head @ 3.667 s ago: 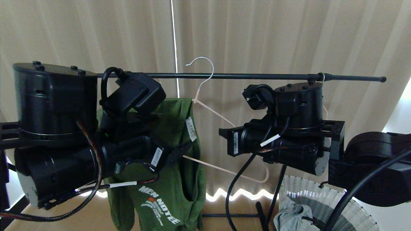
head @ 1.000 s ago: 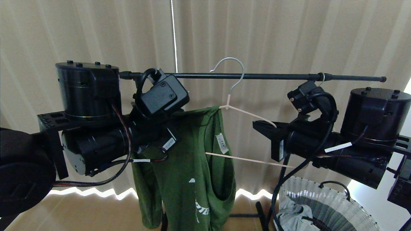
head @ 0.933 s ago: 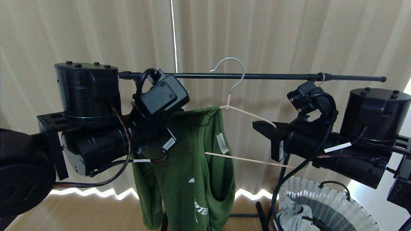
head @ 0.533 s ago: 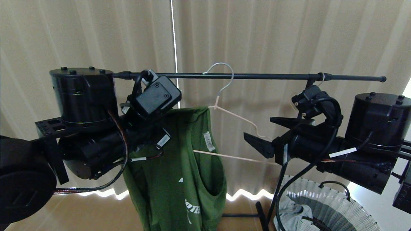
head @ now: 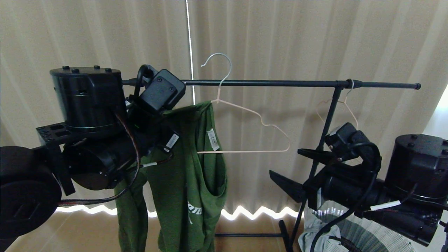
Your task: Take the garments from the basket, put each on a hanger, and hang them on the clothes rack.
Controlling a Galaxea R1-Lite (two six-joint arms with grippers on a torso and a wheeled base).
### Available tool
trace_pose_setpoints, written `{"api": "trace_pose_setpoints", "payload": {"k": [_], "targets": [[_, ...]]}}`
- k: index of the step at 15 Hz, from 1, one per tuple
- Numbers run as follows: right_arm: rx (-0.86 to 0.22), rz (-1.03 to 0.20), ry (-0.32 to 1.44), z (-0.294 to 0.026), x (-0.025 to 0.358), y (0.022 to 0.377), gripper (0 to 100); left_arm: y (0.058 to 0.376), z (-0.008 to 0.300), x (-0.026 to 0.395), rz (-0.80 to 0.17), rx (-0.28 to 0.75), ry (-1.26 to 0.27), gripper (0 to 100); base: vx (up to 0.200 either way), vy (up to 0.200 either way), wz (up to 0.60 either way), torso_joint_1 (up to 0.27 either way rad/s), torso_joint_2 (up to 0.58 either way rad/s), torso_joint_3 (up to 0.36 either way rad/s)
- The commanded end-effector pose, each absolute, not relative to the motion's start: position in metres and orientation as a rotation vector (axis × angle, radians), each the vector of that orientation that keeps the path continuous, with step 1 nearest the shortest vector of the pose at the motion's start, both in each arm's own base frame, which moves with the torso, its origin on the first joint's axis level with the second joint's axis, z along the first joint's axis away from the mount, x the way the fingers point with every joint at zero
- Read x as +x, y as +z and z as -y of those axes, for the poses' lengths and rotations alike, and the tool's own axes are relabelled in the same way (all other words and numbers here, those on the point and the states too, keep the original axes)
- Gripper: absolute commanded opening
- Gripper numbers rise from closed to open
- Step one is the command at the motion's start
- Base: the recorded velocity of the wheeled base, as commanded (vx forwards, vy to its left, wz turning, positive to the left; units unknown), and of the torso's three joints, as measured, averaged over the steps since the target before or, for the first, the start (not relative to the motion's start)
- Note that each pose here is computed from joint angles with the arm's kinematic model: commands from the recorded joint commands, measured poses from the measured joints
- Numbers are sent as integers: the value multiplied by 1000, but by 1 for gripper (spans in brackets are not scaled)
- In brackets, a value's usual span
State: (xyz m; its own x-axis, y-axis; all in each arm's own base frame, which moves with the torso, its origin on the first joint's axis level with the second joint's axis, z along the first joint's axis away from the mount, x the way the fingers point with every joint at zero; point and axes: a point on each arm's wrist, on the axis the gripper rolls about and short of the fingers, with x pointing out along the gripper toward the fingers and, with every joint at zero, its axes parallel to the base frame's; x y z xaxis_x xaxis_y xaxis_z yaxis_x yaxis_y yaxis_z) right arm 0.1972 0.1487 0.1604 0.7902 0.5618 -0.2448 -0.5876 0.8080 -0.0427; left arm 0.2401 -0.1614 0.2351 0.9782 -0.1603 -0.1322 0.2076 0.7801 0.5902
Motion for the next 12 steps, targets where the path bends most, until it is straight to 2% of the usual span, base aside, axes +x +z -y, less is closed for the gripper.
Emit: {"api": "trace_pose_setpoints", "payload": {"k": [1, 7, 12], "targets": [[-140, -266, 659, -162, 198, 149, 100, 242, 164, 239, -56, 604, -201, 0, 0, 0, 0, 0, 0, 0], [-131, -267, 672, -196, 227, 144, 100, 256, 169, 237, -15, 510, -214, 0, 0, 0, 0, 0, 0, 0], [-130, -275, 621, -212, 248, 136, 100, 260, 173, 230, 4, 494, -235, 0, 0, 0, 0, 0, 0, 0]]}}
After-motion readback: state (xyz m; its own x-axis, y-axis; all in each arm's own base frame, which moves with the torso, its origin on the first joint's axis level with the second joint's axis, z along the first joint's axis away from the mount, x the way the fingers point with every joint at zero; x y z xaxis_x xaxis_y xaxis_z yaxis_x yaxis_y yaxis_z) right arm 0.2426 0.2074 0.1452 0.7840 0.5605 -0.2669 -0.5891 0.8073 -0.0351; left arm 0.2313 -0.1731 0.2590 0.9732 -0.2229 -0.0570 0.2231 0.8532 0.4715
